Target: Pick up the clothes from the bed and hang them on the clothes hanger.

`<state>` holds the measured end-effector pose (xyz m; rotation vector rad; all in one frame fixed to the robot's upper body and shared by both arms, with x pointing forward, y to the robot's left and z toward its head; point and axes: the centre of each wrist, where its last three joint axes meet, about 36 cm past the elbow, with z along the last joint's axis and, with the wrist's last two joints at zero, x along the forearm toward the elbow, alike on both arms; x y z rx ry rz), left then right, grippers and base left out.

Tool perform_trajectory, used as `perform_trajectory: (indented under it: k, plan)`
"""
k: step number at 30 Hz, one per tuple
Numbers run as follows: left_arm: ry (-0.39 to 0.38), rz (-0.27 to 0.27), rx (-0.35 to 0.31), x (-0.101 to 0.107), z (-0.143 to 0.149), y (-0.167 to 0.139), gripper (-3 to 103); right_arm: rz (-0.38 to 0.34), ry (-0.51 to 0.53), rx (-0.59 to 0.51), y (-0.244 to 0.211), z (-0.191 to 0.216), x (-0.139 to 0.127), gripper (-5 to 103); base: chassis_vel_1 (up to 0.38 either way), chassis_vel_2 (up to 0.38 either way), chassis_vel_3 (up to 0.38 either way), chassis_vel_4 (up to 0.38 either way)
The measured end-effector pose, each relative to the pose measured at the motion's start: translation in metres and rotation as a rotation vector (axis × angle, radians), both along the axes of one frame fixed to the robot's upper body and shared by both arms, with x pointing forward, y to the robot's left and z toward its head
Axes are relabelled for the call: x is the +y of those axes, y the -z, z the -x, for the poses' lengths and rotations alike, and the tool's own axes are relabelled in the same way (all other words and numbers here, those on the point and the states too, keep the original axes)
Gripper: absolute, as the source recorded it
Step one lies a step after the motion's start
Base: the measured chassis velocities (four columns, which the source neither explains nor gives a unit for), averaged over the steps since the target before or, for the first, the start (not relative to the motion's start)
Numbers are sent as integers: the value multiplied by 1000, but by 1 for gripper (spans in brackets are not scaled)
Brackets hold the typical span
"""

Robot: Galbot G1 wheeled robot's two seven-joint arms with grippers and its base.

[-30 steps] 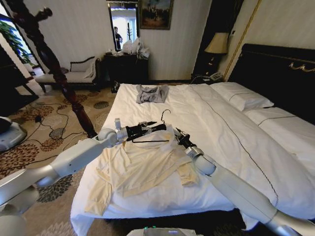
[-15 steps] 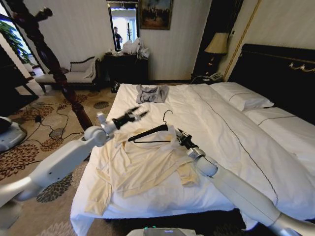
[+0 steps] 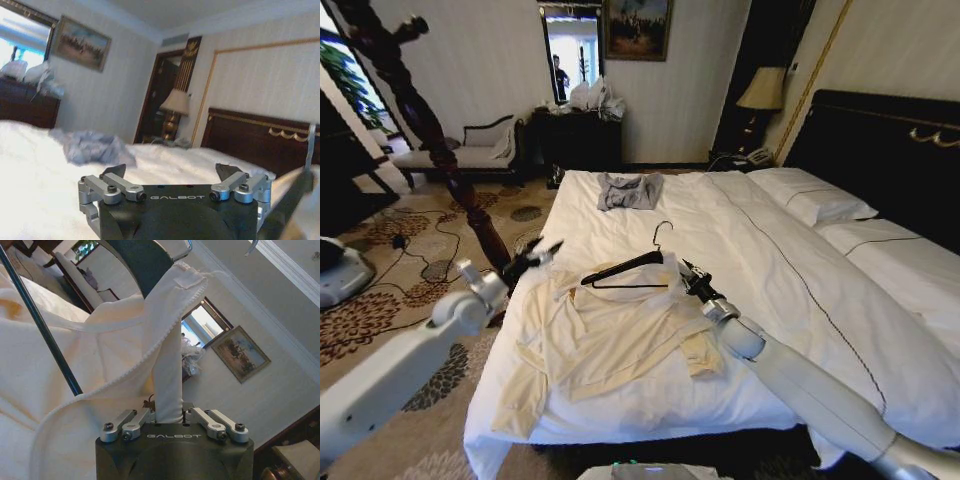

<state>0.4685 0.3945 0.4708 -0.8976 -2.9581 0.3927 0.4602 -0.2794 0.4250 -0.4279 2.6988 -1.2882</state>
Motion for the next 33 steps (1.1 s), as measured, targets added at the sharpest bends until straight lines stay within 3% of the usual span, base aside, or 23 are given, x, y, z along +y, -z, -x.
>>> perform_trajectory:
  k: [7,17,20,33]
  plan:
    - [-121,-13,58,1,28,54,100,-8,21,15,1,4,-2,20,0,0,0,0]
    - [-132,-104,92,25,64,89,100,-16,27,30,7,6,1,20,0,0,0,0]
    - [-135,-104,97,27,69,97,100,-19,28,36,9,7,2,20,0,0,0,0]
    - [-141,-132,91,38,40,117,103,-26,30,48,12,12,4,20,0,0,0,0]
